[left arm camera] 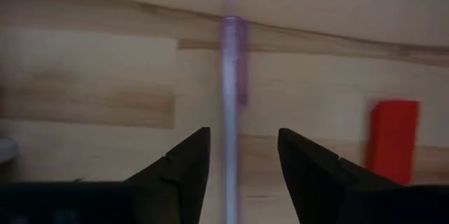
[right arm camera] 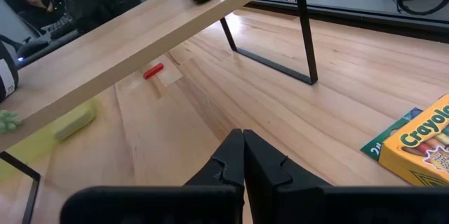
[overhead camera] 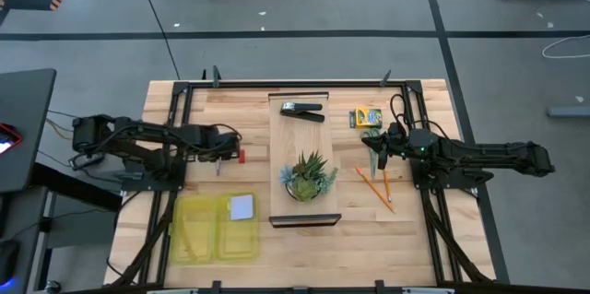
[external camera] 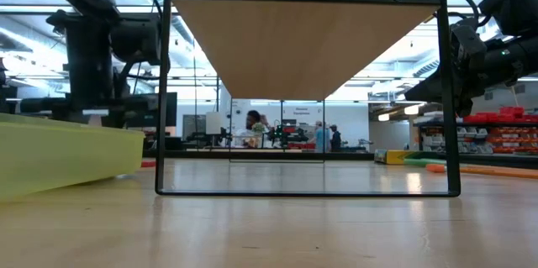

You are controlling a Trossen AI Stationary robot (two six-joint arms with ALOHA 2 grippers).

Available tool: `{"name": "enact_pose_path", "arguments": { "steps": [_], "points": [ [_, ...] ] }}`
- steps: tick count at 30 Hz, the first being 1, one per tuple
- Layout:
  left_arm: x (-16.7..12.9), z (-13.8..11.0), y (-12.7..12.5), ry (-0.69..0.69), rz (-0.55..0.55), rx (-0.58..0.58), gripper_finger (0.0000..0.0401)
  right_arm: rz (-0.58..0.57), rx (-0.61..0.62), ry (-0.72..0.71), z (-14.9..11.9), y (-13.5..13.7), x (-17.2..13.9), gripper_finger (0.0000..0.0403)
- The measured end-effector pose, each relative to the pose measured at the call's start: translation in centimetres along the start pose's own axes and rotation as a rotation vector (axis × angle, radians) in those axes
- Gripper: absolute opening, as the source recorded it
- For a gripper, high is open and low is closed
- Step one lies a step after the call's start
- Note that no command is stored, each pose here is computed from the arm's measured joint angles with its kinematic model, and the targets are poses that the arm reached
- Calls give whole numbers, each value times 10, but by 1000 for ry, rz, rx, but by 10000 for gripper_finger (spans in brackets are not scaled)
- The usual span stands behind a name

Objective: Pack school essentials
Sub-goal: Put the pink ballpoint pen into the yellow supply box

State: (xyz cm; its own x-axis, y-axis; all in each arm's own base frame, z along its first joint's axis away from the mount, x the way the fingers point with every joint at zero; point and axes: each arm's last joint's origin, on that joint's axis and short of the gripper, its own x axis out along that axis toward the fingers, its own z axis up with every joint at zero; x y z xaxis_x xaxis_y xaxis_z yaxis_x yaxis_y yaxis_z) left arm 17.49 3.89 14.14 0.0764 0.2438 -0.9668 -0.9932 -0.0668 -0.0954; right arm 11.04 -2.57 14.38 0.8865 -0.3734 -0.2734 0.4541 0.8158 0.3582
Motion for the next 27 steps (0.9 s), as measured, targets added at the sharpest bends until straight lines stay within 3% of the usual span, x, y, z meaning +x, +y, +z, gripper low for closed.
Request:
{"name": "enact_pose_path", "arguments": {
  "steps": [18, 27],
  "points": [
    [13, -16, -6, 6, 61, -11, 113, 0, 0, 0, 0, 0, 0, 10],
    [13, -17, -7, 15, 49, 67, 43, 0, 0, 0, 0, 0, 0, 10]
  ]
}}
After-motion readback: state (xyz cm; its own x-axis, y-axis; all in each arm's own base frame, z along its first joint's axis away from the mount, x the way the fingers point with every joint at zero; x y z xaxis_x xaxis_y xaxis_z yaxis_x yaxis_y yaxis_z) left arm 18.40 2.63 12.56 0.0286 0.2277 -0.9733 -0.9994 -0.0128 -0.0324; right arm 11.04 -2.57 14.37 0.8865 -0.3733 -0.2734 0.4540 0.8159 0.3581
